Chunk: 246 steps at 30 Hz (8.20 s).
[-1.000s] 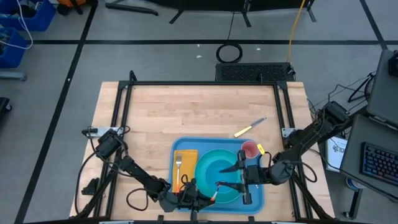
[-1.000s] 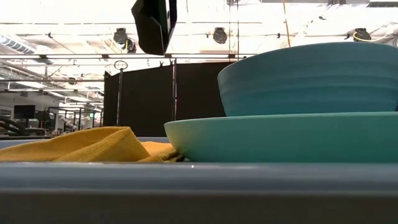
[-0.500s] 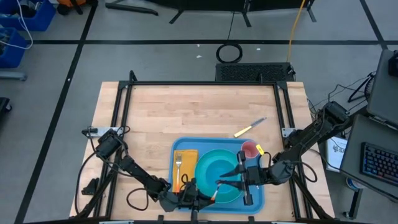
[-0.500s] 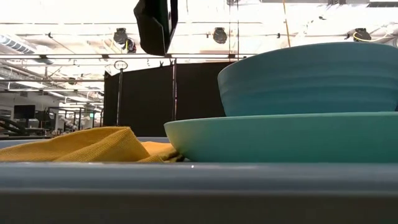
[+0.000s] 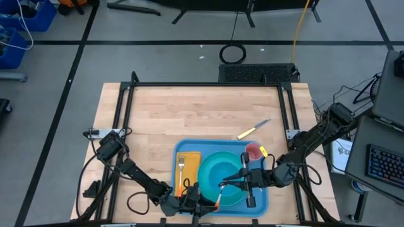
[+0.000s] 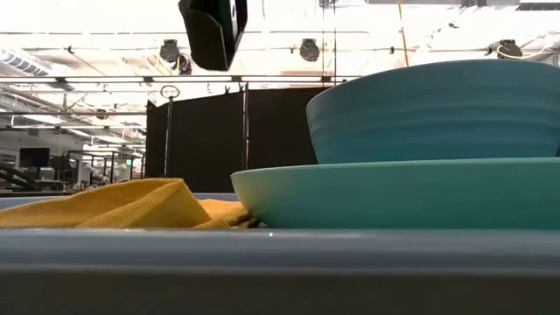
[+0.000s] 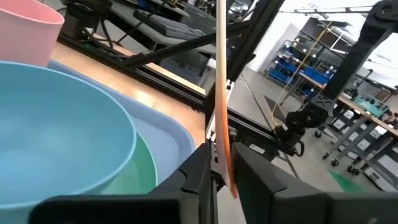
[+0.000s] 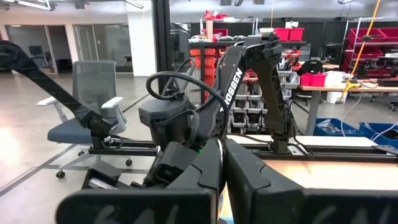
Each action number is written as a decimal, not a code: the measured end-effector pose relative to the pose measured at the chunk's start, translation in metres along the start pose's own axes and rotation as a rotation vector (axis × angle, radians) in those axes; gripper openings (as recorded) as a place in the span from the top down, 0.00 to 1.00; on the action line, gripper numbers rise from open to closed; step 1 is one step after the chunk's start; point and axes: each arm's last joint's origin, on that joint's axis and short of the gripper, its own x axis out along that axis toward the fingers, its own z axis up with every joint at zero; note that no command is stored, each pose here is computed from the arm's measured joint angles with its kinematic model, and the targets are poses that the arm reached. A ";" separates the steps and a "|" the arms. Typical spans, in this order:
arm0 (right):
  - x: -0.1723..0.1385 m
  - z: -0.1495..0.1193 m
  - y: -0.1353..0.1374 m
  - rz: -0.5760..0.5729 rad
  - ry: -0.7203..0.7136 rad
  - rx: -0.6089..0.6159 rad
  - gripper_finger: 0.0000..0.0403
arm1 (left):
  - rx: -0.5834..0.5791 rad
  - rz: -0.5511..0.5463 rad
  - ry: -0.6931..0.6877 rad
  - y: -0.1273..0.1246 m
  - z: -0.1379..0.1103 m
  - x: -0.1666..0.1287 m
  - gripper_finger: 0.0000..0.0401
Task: Set up tray
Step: Put the spoon beside the fork on top of the napkin, then put the knife beside the spoon on top of the napkin
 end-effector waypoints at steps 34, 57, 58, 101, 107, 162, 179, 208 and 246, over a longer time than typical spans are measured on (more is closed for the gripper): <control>0.097 -0.026 -0.076 -0.015 0.061 0.195 1.00 | 0.265 -0.038 -0.065 -0.094 -0.022 -0.099 0.73; 0.156 -0.093 -0.119 -0.127 0.249 0.292 1.00 | 0.370 0.097 -0.098 -0.100 -0.030 -0.118 0.73; 0.157 -0.095 -0.120 -0.130 0.254 0.293 1.00 | 0.374 0.097 -0.097 -0.100 -0.030 -0.118 0.73; 0.161 -0.136 -0.128 -0.218 0.337 0.393 1.00 | 0.386 0.097 -0.096 -0.100 -0.030 -0.118 0.73; 0.160 -0.138 -0.132 -0.235 0.355 0.409 1.00 | 0.389 0.098 -0.093 -0.100 -0.031 -0.117 0.73; 0.154 -0.156 -0.152 -0.352 0.508 0.476 0.99 | 0.388 0.094 -0.092 -0.100 -0.031 -0.117 0.73; 0.154 -0.156 -0.154 -0.365 0.508 0.499 0.99 | 0.389 0.095 -0.092 -0.100 -0.031 -0.117 0.73; 0.159 -0.188 -0.155 -0.337 0.486 0.520 0.91 | 0.391 0.091 -0.090 -0.100 -0.031 -0.117 0.73; 0.165 -0.178 -0.153 -0.281 0.389 0.447 0.64 | 0.396 0.093 -0.079 -0.099 -0.033 -0.117 0.73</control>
